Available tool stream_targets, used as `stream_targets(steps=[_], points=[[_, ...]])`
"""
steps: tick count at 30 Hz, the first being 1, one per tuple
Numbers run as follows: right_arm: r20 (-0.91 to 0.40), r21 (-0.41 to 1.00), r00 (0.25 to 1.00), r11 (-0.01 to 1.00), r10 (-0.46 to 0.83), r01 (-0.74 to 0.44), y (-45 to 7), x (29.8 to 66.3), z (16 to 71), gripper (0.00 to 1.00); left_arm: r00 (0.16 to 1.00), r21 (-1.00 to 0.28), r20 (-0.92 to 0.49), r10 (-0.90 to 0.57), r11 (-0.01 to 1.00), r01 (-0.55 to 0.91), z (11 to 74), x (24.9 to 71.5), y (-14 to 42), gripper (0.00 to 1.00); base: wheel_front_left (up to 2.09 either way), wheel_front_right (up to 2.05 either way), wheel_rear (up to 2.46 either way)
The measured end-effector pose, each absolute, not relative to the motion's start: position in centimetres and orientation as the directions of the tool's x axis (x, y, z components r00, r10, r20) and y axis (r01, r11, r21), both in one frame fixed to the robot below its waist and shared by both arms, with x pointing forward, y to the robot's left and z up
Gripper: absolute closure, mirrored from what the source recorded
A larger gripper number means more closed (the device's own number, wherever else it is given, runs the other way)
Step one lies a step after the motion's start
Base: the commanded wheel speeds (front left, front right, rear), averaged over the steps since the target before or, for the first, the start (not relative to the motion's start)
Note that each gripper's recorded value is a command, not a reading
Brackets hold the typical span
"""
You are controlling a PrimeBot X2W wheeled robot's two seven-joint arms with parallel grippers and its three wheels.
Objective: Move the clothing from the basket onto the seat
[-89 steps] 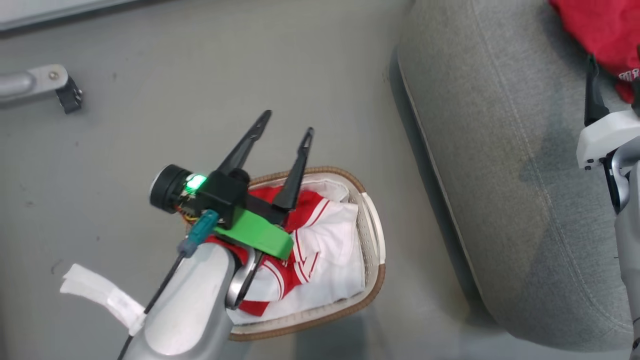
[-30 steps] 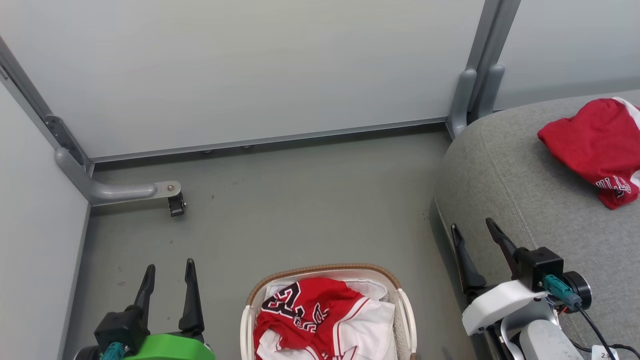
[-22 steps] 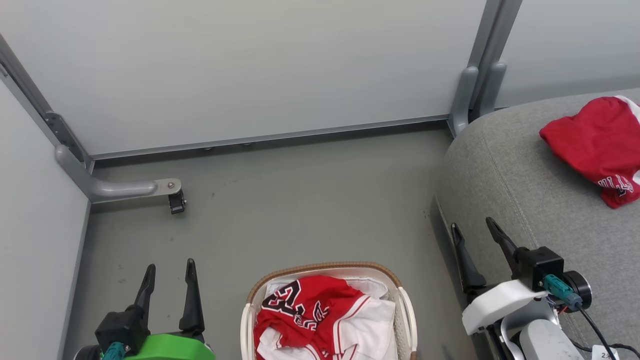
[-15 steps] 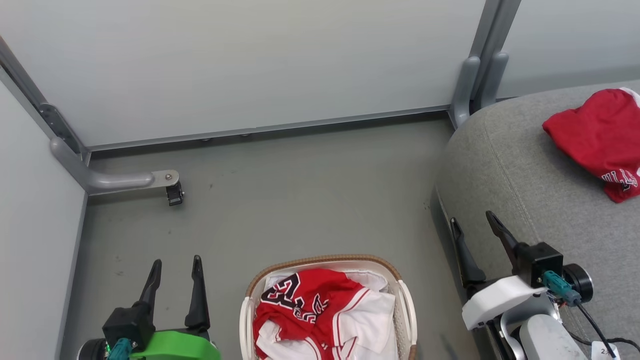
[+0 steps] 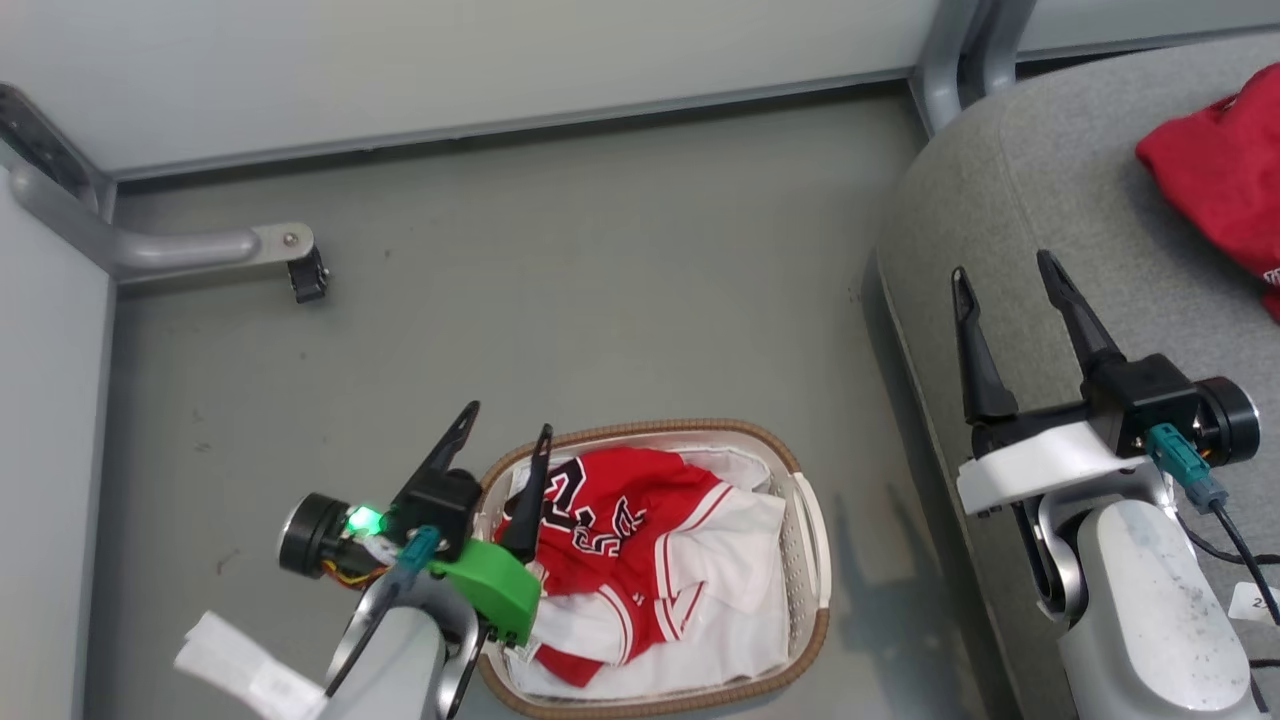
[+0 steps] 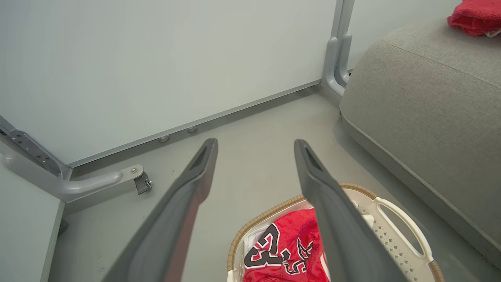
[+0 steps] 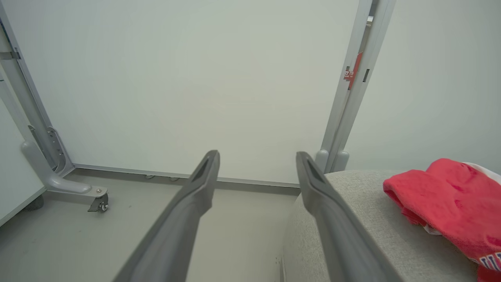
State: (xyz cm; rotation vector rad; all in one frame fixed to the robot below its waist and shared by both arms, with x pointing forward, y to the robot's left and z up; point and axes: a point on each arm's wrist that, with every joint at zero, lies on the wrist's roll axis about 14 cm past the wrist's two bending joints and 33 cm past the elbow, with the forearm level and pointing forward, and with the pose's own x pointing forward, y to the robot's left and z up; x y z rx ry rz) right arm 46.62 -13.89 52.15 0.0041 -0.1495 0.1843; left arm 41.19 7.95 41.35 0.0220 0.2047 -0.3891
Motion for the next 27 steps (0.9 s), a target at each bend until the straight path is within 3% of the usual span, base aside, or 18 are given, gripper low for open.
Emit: stream_targets(steps=[4,13,20,27], points=[[0.126,-0.006,0.974,0.982,0.186,-0.187,-13.8,48.7,50.5,0.00,0.779,0.062,-0.385,-0.495,0.829,0.556,35.6,41.6,4.9,0.00,0.00,0.00,0.00],[0.071,0.029,0.986,0.988,0.152,-0.155,-15.3,51.1,46.7,0.00,0.521,0.082,-0.662,-0.539,0.638,0.766,25.7,40.3,3.3,0.00,0.00,0.00,0.00],[-0.017,0.065,0.992,0.990,0.124,-0.122,-16.6,51.5,42.3,0.00,0.311,0.027,-0.820,-0.480,0.511,0.859,18.9,37.6,4.3,0.00,0.00,0.00,0.00],[-0.094,0.076,0.990,0.993,0.102,-0.095,-17.7,51.4,38.7,0.00,0.192,-0.028,-0.874,-0.446,0.442,0.897,14.6,36.2,4.5,0.00,0.00,0.00,0.00]])
